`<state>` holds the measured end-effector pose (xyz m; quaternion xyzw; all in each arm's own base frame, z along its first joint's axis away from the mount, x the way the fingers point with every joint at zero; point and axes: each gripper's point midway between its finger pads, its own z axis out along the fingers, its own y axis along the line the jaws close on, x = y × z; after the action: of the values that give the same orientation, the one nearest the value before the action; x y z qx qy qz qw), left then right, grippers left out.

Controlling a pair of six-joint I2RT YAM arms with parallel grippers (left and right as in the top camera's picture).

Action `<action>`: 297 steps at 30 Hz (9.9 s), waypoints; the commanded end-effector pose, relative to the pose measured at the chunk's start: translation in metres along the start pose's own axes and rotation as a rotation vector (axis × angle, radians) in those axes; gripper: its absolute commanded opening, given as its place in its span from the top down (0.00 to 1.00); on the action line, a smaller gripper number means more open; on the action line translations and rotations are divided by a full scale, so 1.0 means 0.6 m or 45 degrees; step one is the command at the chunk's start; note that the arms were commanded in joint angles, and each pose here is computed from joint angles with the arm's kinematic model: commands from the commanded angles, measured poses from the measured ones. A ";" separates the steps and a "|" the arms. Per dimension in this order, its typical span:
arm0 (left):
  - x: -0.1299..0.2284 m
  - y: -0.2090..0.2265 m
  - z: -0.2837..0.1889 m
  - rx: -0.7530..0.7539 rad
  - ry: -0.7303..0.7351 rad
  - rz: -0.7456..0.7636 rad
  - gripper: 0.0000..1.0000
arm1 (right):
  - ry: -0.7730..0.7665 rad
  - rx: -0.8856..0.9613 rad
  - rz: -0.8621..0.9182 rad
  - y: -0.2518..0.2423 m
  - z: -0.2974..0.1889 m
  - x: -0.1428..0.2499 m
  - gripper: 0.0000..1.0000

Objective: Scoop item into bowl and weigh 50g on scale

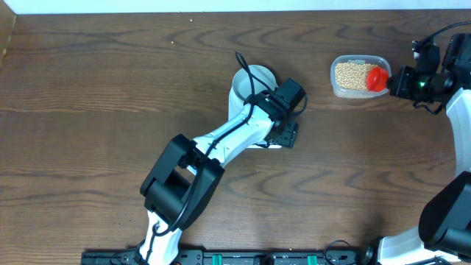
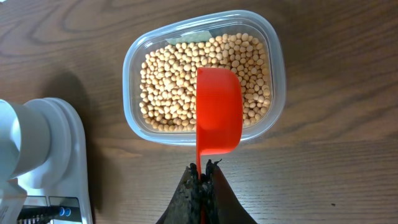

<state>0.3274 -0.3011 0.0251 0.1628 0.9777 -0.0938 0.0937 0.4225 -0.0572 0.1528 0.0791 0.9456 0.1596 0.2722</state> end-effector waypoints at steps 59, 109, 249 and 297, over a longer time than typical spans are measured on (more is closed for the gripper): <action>0.025 0.025 0.034 0.005 0.083 -0.012 0.27 | 0.010 -0.012 -0.015 0.002 0.001 -0.001 0.99; -0.066 -0.029 -0.175 0.179 -0.287 0.029 0.16 | 0.010 -0.013 -0.015 0.002 0.001 -0.001 0.99; 0.081 0.166 -0.306 -0.032 -0.447 0.280 0.02 | 0.016 -0.004 -0.014 0.000 0.002 0.001 0.99; 0.088 0.141 -0.282 0.076 -0.400 0.404 0.02 | -0.113 0.134 -0.254 0.004 -0.011 -0.081 0.99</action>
<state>0.2807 -0.1702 0.1636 0.2943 0.9125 -0.1295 0.2529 0.4525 -0.0716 0.1889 0.0505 0.9395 0.0949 0.3252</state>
